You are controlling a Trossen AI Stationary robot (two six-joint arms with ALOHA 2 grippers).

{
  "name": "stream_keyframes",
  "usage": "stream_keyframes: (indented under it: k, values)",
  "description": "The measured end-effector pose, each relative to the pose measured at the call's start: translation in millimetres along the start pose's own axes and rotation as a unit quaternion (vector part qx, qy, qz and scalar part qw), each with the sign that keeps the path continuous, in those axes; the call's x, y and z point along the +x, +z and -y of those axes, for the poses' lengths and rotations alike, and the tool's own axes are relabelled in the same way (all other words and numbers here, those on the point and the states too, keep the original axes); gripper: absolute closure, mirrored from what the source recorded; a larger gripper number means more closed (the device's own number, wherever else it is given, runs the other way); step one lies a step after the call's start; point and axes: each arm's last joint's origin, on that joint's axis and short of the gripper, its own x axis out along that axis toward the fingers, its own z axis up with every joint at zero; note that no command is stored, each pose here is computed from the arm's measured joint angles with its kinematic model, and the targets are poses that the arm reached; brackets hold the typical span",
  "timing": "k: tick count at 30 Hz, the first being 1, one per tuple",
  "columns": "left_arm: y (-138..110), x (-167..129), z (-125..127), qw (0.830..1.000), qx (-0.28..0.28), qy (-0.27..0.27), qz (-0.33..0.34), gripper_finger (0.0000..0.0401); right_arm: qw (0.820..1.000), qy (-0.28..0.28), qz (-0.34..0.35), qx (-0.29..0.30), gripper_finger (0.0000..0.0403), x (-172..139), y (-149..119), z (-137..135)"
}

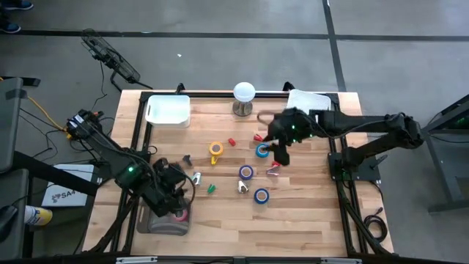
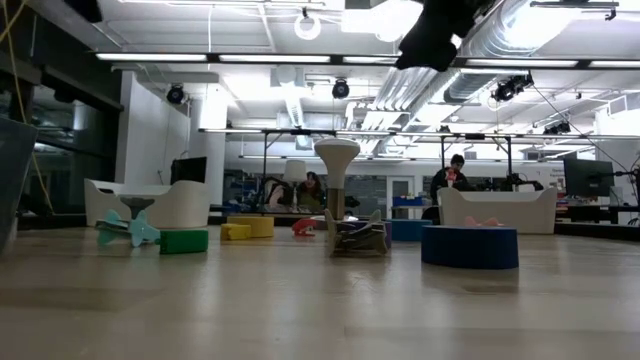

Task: Pick and place Stapler, Stapler remover, tape
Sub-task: Put the bottom dark blue tape into the black bin

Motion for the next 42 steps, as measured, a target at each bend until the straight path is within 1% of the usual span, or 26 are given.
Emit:
stream_keyframes:
  k: [4, 7, 11, 16, 20, 24, 28, 34, 38, 42]
  values:
    - [1.8, -1.4, -3.6, 0.999, 0.025, 0.023, 0.033, 0.0179, 0.998, 0.028, -0.015, -0.053, 0.0253, 6.0, -7.3, -22.5]
    - [3.3, -1.5, -4.2, 0.997, 0.035, 0.036, 0.059, 0.0179, 0.996, 0.048, -0.028, -0.075, 0.0253, 10.2, -15.6, -38.1]
    - [4.6, -1.7, -4.6, 0.995, 0.034, 0.045, 0.079, 0.0179, 0.995, 0.047, -0.051, -0.074, 0.0253, 16.5, -31.5, -54.9]
    - [5.0, -1.8, -4.9, 0.994, 0.040, 0.049, 0.087, 0.0179, 0.991, 0.064, -0.081, -0.080, 0.0249, 24.2, -54.7, -73.4]
    - [5.1, -1.8, -4.8, 0.994, 0.045, 0.050, 0.087, 0.0179, 0.988, 0.073, -0.101, -0.092, 0.0230, 33.4, -66.2, -87.2]
    - [5.0, -1.8, -4.8, 0.994, 0.046, 0.050, 0.087, 0.0179, 0.983, 0.087, -0.116, -0.117, 0.0200, 55.8, -73.9, -101.4]
    - [4.7, -1.7, -4.7, 0.994, 0.046, 0.047, 0.081, 0.0179, 0.974, 0.087, -0.160, -0.131, 0.0179, 82.7, -85.0, -111.0]
    - [4.6, -1.7, -4.6, 0.995, 0.047, 0.046, 0.080, 0.0179, 0.967, 0.078, -0.202, -0.137, 0.0176, 115.2, -93.1, -118.1]
    - [4.2, -1.6, -4.4, 0.995, 0.047, 0.043, 0.073, 0.0179, 0.963, 0.075, -0.212, -0.150, 0.0175, 129.8, -93.5, -121.2]
    - [4.1, -1.6, -4.4, 0.995, 0.047, 0.042, 0.072, 0.0179, 0.959, 0.075, -0.222, -0.157, 0.0176, 137.6, -97.2, -121.7]
